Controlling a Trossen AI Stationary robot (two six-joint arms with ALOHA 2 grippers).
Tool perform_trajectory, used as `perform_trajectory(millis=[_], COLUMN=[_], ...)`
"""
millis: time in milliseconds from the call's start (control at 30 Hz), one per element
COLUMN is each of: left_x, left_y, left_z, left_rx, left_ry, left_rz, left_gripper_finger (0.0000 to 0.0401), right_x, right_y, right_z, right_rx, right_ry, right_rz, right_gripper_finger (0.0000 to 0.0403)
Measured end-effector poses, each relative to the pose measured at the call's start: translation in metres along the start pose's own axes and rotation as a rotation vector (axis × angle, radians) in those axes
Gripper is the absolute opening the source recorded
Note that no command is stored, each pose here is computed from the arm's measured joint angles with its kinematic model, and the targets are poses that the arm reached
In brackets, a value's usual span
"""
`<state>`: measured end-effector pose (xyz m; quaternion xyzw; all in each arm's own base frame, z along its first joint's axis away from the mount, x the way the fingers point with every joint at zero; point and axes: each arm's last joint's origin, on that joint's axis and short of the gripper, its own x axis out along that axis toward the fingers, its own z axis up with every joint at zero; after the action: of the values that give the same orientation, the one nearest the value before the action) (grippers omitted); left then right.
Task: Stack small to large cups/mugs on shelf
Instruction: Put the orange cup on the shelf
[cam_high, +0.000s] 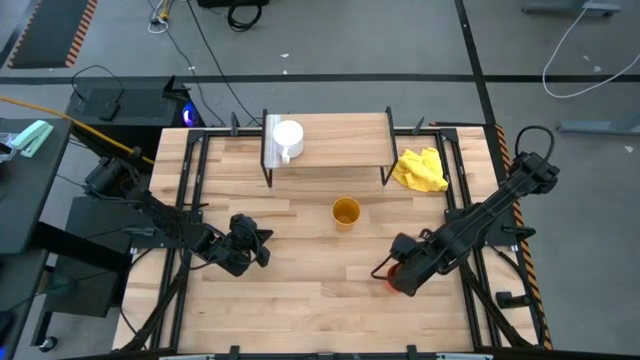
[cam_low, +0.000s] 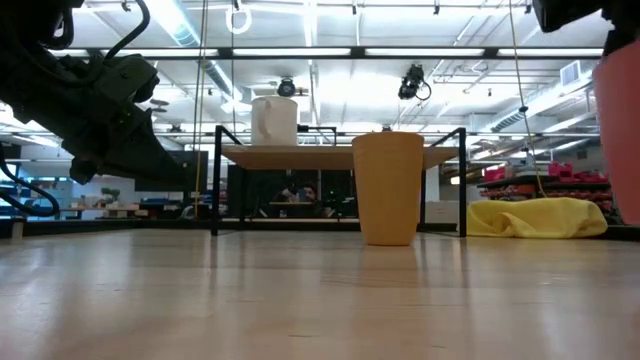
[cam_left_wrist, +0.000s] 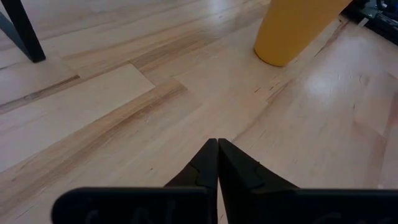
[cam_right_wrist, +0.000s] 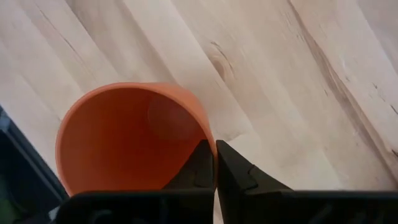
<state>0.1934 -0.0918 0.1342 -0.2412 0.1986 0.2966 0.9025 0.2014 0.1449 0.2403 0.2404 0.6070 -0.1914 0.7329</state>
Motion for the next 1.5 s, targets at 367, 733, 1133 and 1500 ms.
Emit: perform_trajectory(millis=[367,733,1133,1500], left_x=[0.0,0.0,0.0,0.0], left_y=[0.0,0.0,0.0,0.0], left_z=[0.0,0.0,0.0,0.0], left_rx=[-0.003,-0.004,-0.003,0.0], left_ry=[0.0,0.0,0.0,-0.002], left_rz=[0.0,0.0,0.0,0.001], left_gripper_finger=[0.0024,0.0013,0.0017,0.0023], right_x=[-0.017,-0.085,-0.131,-0.172], right_y=[-0.007,-0.006,-0.042,-0.104], right_z=[0.0,0.017,0.09,0.151], right_rx=[0.014,0.025,0.062,0.171], right_ry=[-0.02,-0.154,-0.269,-0.449], right_rz=[0.015,-0.028,-0.021,-0.054], right_gripper_finger=[0.0003,0.0003,0.0003,0.0003])
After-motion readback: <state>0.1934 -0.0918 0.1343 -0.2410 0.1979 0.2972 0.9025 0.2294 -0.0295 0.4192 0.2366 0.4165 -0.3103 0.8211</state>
